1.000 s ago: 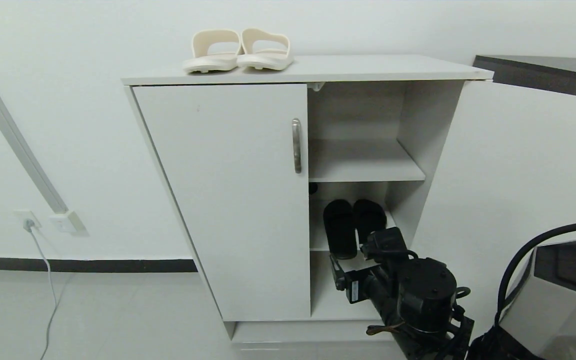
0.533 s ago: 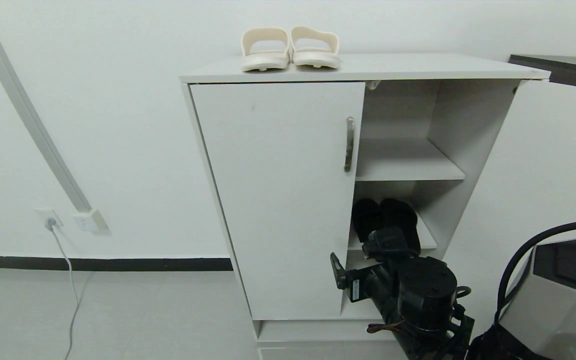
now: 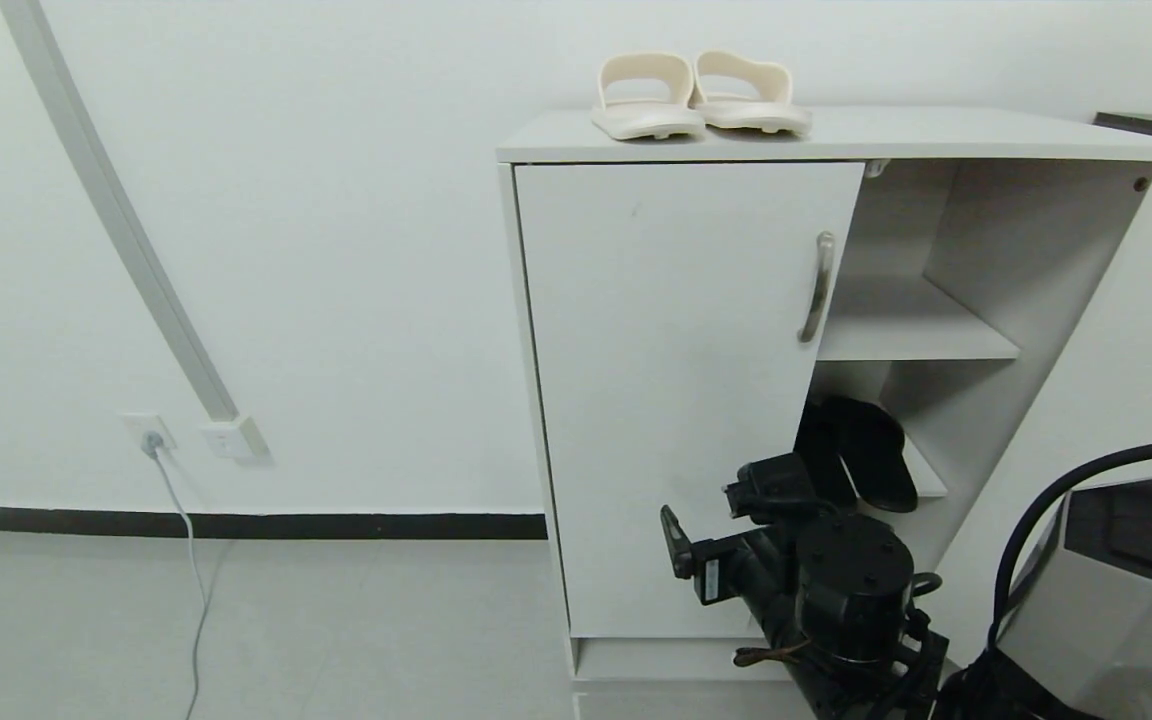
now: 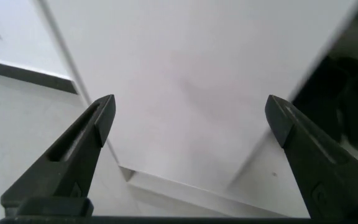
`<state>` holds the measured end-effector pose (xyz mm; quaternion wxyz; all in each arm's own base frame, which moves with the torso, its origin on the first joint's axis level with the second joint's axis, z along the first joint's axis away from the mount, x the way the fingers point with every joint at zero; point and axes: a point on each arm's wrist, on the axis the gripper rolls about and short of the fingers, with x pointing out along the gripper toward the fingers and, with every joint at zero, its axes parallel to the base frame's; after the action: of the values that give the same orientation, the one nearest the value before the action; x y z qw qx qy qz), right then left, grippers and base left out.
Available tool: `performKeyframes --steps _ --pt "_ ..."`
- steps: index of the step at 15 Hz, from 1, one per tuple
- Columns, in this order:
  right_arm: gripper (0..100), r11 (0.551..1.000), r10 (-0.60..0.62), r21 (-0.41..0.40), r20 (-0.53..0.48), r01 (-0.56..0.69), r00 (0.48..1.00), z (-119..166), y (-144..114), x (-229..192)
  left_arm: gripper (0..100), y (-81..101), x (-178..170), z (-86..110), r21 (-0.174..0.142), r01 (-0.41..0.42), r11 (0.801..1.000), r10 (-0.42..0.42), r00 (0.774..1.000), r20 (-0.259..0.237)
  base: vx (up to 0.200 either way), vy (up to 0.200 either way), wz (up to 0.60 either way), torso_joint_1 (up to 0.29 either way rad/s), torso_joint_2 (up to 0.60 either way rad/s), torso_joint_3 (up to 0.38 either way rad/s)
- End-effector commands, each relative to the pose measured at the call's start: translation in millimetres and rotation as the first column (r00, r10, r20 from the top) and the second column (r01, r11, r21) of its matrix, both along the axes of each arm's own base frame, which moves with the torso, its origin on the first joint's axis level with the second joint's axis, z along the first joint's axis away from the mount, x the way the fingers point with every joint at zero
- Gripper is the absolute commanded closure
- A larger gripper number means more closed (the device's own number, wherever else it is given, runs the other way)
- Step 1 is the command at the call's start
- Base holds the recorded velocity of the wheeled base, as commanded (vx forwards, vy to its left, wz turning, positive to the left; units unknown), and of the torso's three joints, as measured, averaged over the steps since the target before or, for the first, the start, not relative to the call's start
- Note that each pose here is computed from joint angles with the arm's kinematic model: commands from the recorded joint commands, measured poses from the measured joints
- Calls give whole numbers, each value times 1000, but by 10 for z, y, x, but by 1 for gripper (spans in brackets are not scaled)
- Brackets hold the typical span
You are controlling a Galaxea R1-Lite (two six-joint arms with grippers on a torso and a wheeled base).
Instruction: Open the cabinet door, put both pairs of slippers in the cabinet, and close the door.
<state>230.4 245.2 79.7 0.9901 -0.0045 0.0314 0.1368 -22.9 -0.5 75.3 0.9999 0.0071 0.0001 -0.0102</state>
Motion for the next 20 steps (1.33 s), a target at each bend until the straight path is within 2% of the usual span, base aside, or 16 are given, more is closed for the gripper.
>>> performKeyframes --steps 1,16,20 --pt "0 1000 -4 -5 -3 4 1000 -14 -12 11 100 0 1 0 0 0 1000 0 1000 -1 0 0 0 0 0 0" --pt "0 1000 0 -19 -18 0 1000 -54 -56 9 100 0 1 0 0 -2 1000 2 1000 -1 0 0 0 0 0 0" --pt "0 1000 0 -17 -15 0 1000 -48 -57 8 100 0 1 0 0 -2 1000 2 1000 -1 0 0 0 23 -273 -297"
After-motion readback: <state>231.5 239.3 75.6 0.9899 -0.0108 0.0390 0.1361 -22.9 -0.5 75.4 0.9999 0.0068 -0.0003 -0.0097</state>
